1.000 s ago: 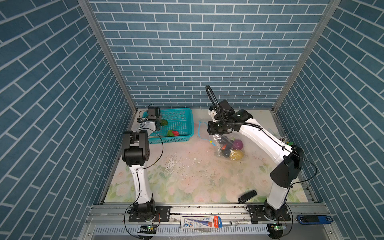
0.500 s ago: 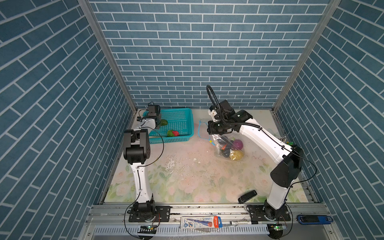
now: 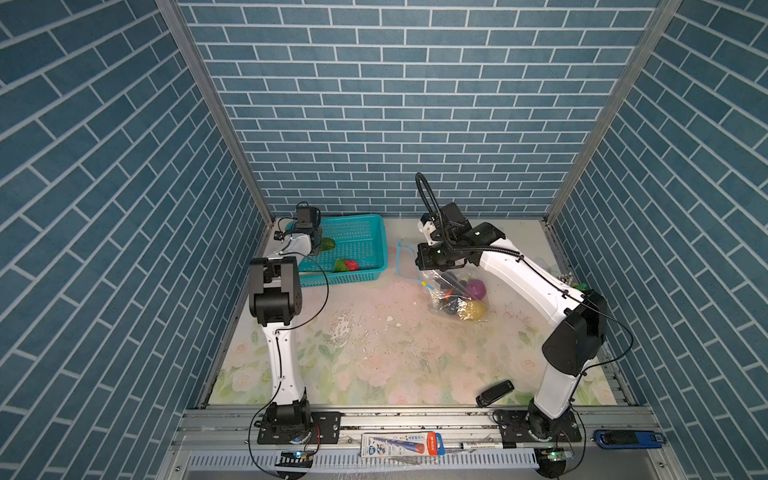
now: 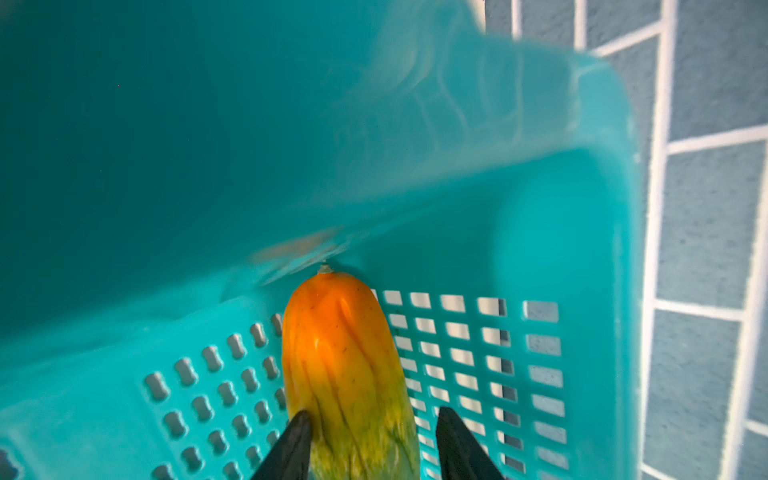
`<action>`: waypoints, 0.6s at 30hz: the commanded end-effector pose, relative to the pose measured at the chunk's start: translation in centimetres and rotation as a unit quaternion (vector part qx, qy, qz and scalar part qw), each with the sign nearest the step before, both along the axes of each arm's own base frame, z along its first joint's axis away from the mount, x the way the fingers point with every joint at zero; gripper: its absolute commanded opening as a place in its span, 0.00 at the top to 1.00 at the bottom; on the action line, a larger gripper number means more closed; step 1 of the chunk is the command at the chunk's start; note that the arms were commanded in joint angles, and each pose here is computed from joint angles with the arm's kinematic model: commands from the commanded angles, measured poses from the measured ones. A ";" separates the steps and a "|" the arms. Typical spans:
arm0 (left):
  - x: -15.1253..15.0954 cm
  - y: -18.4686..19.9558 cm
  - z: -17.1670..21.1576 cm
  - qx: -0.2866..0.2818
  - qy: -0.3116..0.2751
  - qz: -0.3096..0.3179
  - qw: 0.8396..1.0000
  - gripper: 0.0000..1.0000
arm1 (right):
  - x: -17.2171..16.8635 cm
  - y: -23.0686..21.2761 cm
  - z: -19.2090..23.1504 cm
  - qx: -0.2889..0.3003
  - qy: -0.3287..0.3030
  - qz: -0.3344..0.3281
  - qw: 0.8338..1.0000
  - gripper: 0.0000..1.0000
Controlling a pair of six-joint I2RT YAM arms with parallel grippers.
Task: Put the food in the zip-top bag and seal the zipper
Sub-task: 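Lower the left gripper onto the yellow-green papaya and grasp it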
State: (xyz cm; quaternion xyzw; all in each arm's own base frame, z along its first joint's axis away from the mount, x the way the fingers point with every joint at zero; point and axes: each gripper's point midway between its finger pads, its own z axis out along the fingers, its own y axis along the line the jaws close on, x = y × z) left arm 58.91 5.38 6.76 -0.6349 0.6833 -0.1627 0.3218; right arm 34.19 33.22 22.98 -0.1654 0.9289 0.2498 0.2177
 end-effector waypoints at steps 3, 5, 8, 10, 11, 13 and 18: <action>-4.1 -2.4 -5.9 -0.041 0.101 -0.048 0.993 0.51 | -0.2 -0.9 1.1 0.016 -0.013 -0.006 1.000 1.00; -4.7 -2.6 -5.9 -0.040 0.107 -0.062 0.992 0.52 | -0.2 -0.9 1.0 0.018 -0.011 -0.006 1.000 1.00; -5.3 -2.9 -5.6 -0.032 0.116 -0.084 0.989 0.51 | -0.1 -0.9 1.0 0.022 -0.011 -0.005 1.000 1.00; -5.4 -3.0 -5.2 -0.031 0.115 -0.091 0.989 0.49 | 0.0 -1.0 1.1 0.024 -0.013 -0.006 1.000 1.00; -5.4 -2.9 -5.2 -0.029 0.114 -0.092 0.989 0.47 | 0.0 -1.0 1.1 0.025 -0.013 -0.007 1.000 1.00; -5.1 -2.8 -5.0 -0.025 0.112 -0.096 0.989 0.42 | 0.1 -1.0 1.2 0.028 -0.014 -0.006 0.999 1.00; -4.0 -2.9 -5.6 -0.022 0.120 -0.108 0.987 0.35 | 0.1 -1.1 1.3 0.030 -0.015 -0.006 0.999 1.00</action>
